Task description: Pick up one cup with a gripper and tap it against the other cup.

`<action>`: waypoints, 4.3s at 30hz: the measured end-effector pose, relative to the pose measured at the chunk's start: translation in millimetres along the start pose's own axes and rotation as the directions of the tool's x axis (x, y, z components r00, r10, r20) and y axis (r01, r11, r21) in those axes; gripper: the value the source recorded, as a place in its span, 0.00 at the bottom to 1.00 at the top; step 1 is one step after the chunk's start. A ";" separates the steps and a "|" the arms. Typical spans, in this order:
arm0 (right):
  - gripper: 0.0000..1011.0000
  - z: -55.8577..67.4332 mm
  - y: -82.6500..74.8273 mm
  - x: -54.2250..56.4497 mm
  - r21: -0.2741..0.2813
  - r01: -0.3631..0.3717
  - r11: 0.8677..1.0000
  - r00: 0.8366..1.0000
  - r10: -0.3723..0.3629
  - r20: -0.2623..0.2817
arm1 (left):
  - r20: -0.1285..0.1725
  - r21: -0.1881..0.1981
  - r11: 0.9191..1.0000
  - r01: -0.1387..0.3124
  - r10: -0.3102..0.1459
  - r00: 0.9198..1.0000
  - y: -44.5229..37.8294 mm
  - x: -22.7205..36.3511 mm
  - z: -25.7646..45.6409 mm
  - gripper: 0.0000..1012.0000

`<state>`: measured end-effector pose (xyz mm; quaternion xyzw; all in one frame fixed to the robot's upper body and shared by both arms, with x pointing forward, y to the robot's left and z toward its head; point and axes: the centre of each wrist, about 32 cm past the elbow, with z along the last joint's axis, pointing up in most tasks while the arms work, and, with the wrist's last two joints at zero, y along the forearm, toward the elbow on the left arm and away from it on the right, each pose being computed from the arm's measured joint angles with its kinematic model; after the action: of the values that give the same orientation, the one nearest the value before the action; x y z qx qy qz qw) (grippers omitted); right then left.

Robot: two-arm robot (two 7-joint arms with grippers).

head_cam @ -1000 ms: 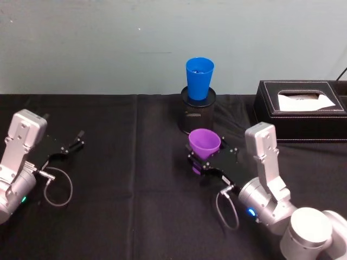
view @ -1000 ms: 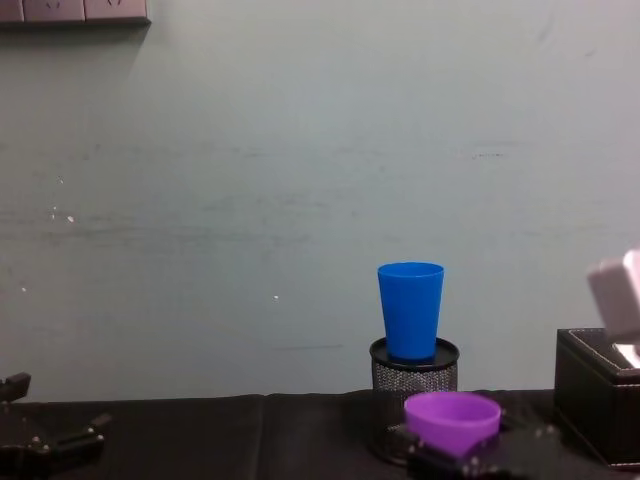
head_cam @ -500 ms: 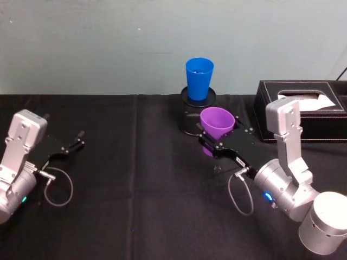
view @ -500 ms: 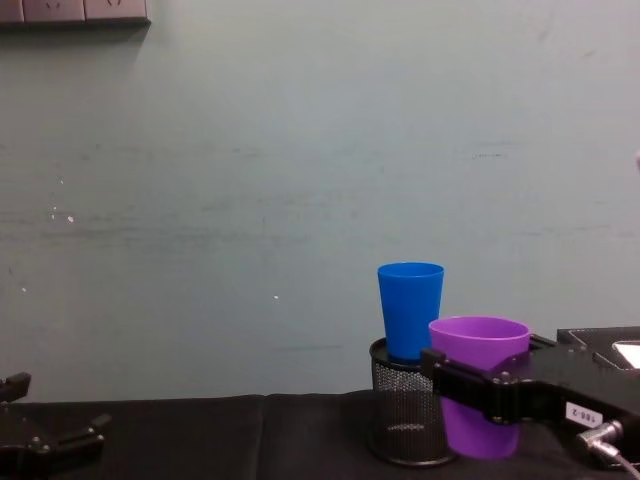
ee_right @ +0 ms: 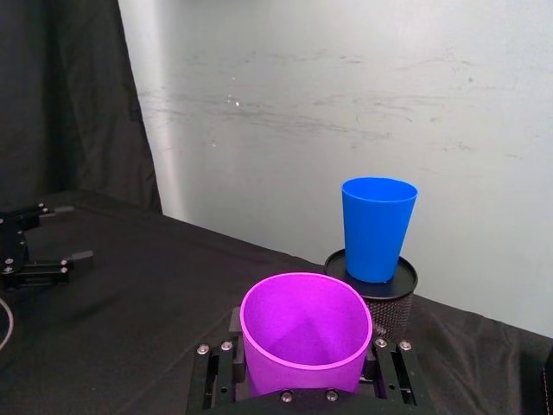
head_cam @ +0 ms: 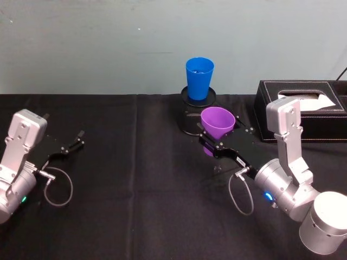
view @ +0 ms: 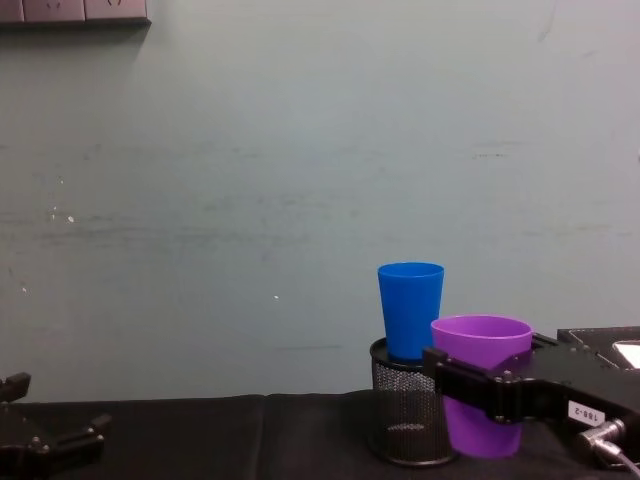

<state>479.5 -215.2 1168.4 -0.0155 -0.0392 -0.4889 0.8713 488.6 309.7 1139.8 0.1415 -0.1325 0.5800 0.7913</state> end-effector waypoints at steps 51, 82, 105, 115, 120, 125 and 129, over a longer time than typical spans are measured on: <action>0.72 0.2 0.2 0.0 0.002 -0.003 1.000 1.000 0.003 -0.001 | 0.000 0.000 1.000 0.000 0.000 1.000 0.0 0.0 0.0 0.99; 0.72 0.2 0.2 0.0 0.002 -0.003 1.000 1.000 0.003 -0.001 | 0.000 0.000 1.000 0.000 0.000 1.000 0.0 0.0 0.0 0.99; 0.72 0.2 0.2 0.0 0.002 -0.003 1.000 1.000 0.003 -0.001 | 0.000 0.000 1.000 0.000 0.000 1.000 0.0 0.0 0.0 0.99; 0.72 0.2 0.2 0.0 0.002 -0.003 1.000 1.000 0.003 -0.001 | 0.000 0.000 1.000 0.000 0.000 1.000 0.0 0.0 0.0 0.99; 0.72 0.2 0.2 0.0 0.002 -0.003 1.000 1.000 0.003 -0.001 | 0.000 0.000 1.000 0.000 0.000 1.000 0.0 0.0 0.0 0.99; 0.72 0.2 0.2 0.0 0.002 -0.003 1.000 1.000 0.003 -0.001 | 0.000 0.000 1.000 0.000 0.000 1.000 0.0 0.0 0.0 0.99; 0.72 0.2 0.2 0.0 0.002 -0.003 1.000 1.000 0.003 -0.001 | 0.000 0.000 1.000 0.000 0.000 1.000 0.0 0.0 0.0 0.99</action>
<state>479.6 -215.1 1168.6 -0.0145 -0.0393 -0.4878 0.8719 488.6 309.7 1139.8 0.1415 -0.1325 0.5799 0.7913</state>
